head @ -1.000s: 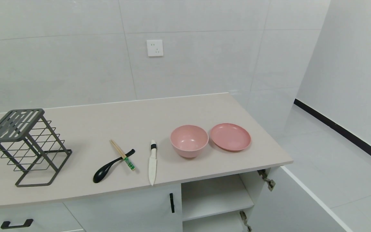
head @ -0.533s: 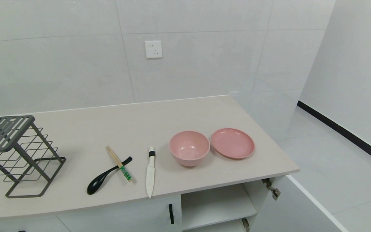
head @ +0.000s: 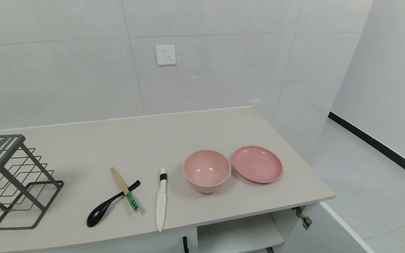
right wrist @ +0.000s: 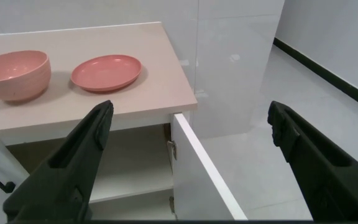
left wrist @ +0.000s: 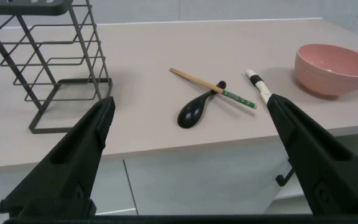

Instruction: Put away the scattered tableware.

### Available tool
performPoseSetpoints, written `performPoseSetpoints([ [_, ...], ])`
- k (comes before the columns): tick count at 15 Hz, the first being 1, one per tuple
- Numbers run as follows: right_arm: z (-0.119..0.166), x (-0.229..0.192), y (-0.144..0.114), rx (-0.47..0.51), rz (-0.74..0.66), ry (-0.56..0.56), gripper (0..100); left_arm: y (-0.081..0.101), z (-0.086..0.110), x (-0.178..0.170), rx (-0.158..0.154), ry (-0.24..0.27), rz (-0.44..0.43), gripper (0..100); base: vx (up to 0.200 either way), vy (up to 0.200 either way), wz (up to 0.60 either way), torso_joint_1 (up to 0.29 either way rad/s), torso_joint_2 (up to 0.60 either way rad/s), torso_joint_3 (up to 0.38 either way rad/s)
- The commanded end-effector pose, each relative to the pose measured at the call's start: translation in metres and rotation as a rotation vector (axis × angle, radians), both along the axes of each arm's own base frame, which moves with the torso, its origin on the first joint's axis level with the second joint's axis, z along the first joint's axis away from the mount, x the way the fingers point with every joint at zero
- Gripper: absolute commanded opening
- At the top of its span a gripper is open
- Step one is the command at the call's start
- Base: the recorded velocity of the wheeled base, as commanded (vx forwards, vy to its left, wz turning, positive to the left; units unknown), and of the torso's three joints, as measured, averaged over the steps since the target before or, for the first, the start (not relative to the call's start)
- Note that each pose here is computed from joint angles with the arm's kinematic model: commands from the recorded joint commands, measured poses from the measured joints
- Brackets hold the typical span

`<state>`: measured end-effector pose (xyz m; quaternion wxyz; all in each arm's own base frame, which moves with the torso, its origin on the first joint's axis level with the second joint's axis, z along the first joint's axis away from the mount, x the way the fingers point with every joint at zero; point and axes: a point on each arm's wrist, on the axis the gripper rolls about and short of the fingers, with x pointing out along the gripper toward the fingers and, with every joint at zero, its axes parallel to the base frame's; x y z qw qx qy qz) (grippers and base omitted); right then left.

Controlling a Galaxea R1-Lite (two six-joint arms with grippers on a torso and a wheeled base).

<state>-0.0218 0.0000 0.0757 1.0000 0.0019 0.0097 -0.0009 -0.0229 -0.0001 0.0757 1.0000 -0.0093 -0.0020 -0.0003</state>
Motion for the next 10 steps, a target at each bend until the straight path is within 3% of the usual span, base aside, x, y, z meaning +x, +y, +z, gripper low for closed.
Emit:
performPoseSetpoints([
  [1, -0.0001, 0.0000, 0.0000, 0.001, 0.000, 0.001, 100, 0.0000, 0.0001, 0.0001, -0.001, 0.001, 0.001, 100, 0.000, 0.000, 0.00, 0.000, 0.00, 0.000],
  [10, -0.0001, 0.0000, 0.0000, -0.001, 0.000, 0.001, 100, 0.0000, 0.0001, 0.0001, 0.000, 0.001, 0.001, 100, 0.000, 0.000, 0.00, 0.000, 0.00, 0.000],
])
